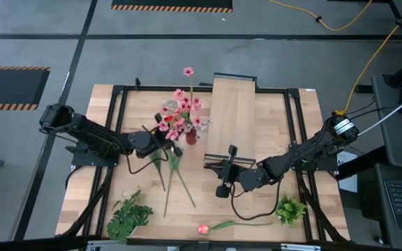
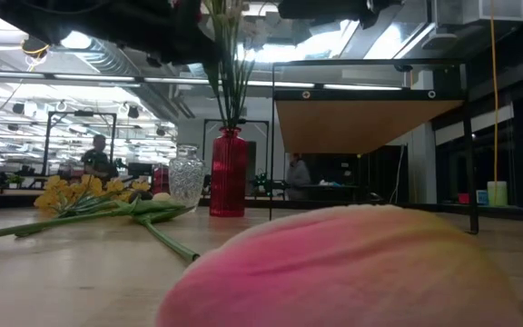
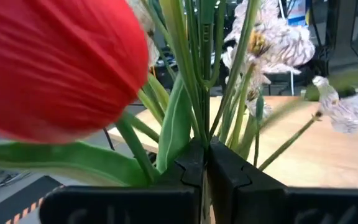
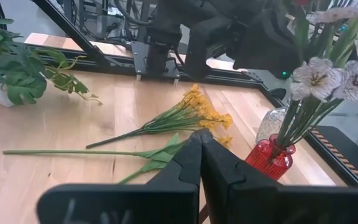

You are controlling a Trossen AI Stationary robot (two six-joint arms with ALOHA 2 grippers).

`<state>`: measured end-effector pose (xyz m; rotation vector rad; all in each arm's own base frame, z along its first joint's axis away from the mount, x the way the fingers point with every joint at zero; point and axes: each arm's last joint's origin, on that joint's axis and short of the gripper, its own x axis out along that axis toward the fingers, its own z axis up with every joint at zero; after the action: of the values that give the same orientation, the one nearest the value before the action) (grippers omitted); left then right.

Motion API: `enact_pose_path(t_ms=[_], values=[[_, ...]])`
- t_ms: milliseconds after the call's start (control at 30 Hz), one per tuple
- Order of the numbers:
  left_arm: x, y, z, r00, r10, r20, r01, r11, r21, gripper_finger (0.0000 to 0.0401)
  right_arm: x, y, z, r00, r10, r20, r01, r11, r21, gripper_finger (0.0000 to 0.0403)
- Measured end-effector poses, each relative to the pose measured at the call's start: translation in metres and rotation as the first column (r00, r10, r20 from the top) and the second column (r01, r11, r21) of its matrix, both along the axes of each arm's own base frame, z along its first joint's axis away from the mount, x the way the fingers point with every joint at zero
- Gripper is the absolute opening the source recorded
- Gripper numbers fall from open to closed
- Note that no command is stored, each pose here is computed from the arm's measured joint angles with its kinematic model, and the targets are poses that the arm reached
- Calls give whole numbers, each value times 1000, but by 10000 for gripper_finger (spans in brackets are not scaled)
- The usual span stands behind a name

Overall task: Pick and place flowers into a vace then onto a shelf
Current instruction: Put the pink flowers into the red vase

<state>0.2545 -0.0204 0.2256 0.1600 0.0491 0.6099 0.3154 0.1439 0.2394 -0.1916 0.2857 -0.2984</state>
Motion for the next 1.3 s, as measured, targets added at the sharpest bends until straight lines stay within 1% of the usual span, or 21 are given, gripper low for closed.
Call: enact_pose_path(t_ms=[333,700,767,867,967,1067,1167,1300], values=[[0,5,-9,998,4,-56,-6,999,-46,4,0,0,0,1000,0,-4,0,1000,-2,9],[0,5,-11,997,3,-76,-7,999,-46,12,0,0,0,1000,0,-5,0,1000,-3,10],[0,4,-11,997,-11,-76,8,999,-48,15,0,0,0,1000,0,-5,0,1000,-3,10],[1,4,-11,996,-37,-77,33,998,-51,31,0,0,0,1000,0,-5,0,1000,-3,10],[1,3,-12,995,-47,-85,43,998,-51,58,0,0,0,1000,0,-5,0,1000,-3,10],[0,3,-15,992,-44,-118,38,998,-53,89,0,0,0,1000,0,-5,0,1000,-3,10],[-1,4,-20,989,-32,-145,20,996,-83,121,0,0,0,1000,0,-5,0,1000,-3,10],[-2,3,-23,986,-32,-165,15,994,-104,153,0,0,0,1000,0,-5,0,1000,-2,10]])
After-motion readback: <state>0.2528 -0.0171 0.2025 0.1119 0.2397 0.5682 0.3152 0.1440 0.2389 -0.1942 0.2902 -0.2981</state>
